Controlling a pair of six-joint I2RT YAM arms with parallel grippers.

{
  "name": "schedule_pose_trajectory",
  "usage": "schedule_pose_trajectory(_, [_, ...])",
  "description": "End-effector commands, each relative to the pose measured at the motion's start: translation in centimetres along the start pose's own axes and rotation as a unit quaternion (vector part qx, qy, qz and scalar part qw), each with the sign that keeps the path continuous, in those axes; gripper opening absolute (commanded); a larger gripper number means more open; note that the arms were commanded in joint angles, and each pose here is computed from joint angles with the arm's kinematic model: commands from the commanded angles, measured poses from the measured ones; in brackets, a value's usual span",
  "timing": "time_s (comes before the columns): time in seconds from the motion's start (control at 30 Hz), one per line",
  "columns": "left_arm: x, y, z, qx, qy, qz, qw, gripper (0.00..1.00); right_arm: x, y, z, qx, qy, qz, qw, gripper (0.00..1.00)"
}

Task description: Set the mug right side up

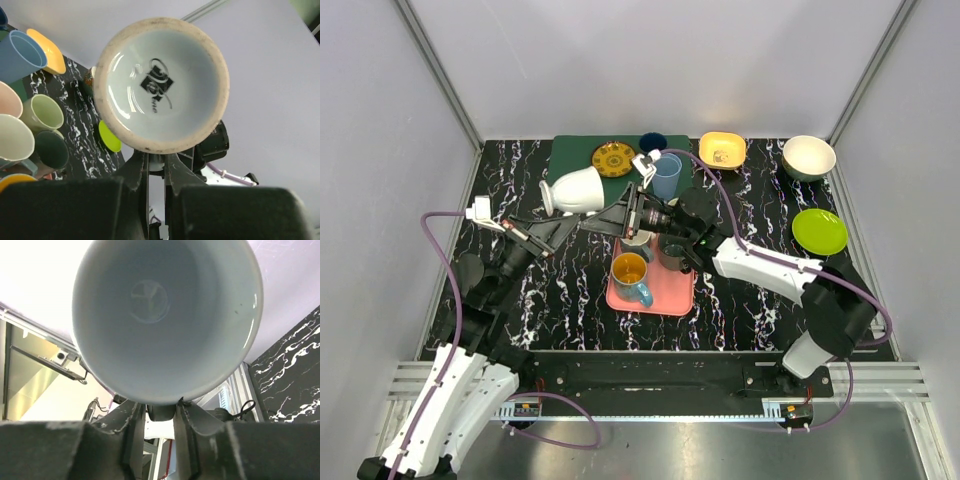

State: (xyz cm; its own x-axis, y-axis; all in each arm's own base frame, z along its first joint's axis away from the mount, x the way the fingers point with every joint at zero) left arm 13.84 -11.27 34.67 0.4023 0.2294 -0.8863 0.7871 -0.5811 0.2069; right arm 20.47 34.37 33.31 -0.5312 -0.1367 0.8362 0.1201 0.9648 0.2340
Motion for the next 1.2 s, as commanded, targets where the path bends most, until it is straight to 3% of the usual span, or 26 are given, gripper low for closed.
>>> schedule_pose_trajectory(0.0, [-2.3, -0.6, -0.1, 0.003, 0.020, 0.075, 0.997, 0.00, 2.1, 0.5, -2.4, -0.050, -0.037, -0.067, 0.996, 0.24])
schedule_pose_trajectory(0.13, [-2.2, -0.6, -0.1, 0.005, 0.021, 0.072, 0.997, 0.00, 2.0, 0.5, -2.3, -0.043, -0.036, -0.086, 0.995, 0.17])
schedule_pose_trajectory(0.2, [-2.0, -0.5, 0.0, 0.006, 0.023, 0.070, 0.997, 0.00, 2.3, 0.4, -2.5, -0.043, -0.039, -0.096, 0.994, 0.00])
schedule_pose_trajectory(0.3, [-1.7, -0.5, 0.0, 0.006, 0.020, 0.056, 0.998, 0.01, 2.2, 0.3, -2.4, -0.034, -0.038, -0.088, 0.995, 0.00])
schedule_pose_trajectory(0.37, [-1.4, -0.5, 0.0, 0.004, 0.021, 0.042, 0.999, 0.13, 2.5, -0.1, -2.5, -0.035, -0.053, -0.069, 0.996, 0.00])
schedule_pose_trajectory(0.4, [-1.4, -0.5, -0.1, 0.001, 0.026, 0.039, 0.999, 0.33, 2.5, -0.3, -2.3, -0.033, -0.058, -0.061, 0.996, 0.00])
schedule_pose_trajectory(0.43, [-1.1, -0.6, 0.0, 0.001, 0.027, 0.025, 0.999, 0.42, 3.5, -0.7, -2.5, -0.038, -0.083, -0.058, 0.994, 0.00])
schedule_pose_trajectory(0.53, [-1.3, -0.9, -0.4, -0.013, 0.046, 0.007, 0.999, 0.60, 4.6, -1.6, -2.6, -0.032, -0.119, -0.022, 0.992, 0.00])
schedule_pose_trajectory(0.7, [-1.1, -1.2, -0.8, -0.031, 0.073, -0.019, 0.997, 0.66, 7.2, -4.4, -2.3, -0.019, -0.186, 0.040, 0.982, 0.00])
schedule_pose_trajectory(0.77, [-1.0, -1.4, -1.0, -0.038, 0.085, -0.034, 0.995, 0.68, 7.3, -5.7, -2.0, -0.010, -0.193, 0.102, 0.976, 0.00])
schedule_pose_trajectory(0.9, [-0.2, -2.3, -1.2, -0.051, 0.109, -0.083, 0.989, 0.70, 8.7, -10.0, -1.7, -0.006, -0.250, 0.236, 0.939, 0.00])
schedule_pose_trajectory(0.97, [-0.1, -2.8, -1.5, -0.068, 0.127, -0.099, 0.985, 0.70, 8.1, -12.4, -0.5, 0.027, -0.239, 0.317, 0.918, 0.00])
schedule_pose_trajectory(1.1, [1.0, -3.4, -1.5, -0.073, 0.139, -0.141, 0.977, 0.69, 6.4, -16.6, 1.5, 0.055, -0.244, 0.469, 0.847, 0.00])
schedule_pose_trajectory(1.17, [1.6, -3.4, -1.4, -0.071, 0.139, -0.157, 0.975, 0.69, 5.4, -17.7, 3.5, 0.088, -0.230, 0.508, 0.826, 0.00])
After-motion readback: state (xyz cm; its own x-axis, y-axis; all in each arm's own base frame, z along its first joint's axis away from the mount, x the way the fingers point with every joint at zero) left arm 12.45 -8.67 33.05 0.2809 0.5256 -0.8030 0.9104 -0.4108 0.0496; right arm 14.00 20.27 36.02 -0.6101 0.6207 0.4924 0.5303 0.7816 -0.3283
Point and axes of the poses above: each gripper's point midway between its finger pads, its own y axis out along the fingers, its own x axis along the line the jaws close on, z = x × y, the point moved 9 cm from there along -y, back along the fingers, and after that the axes turned 1 degree about -y, right-handed, at the moved point
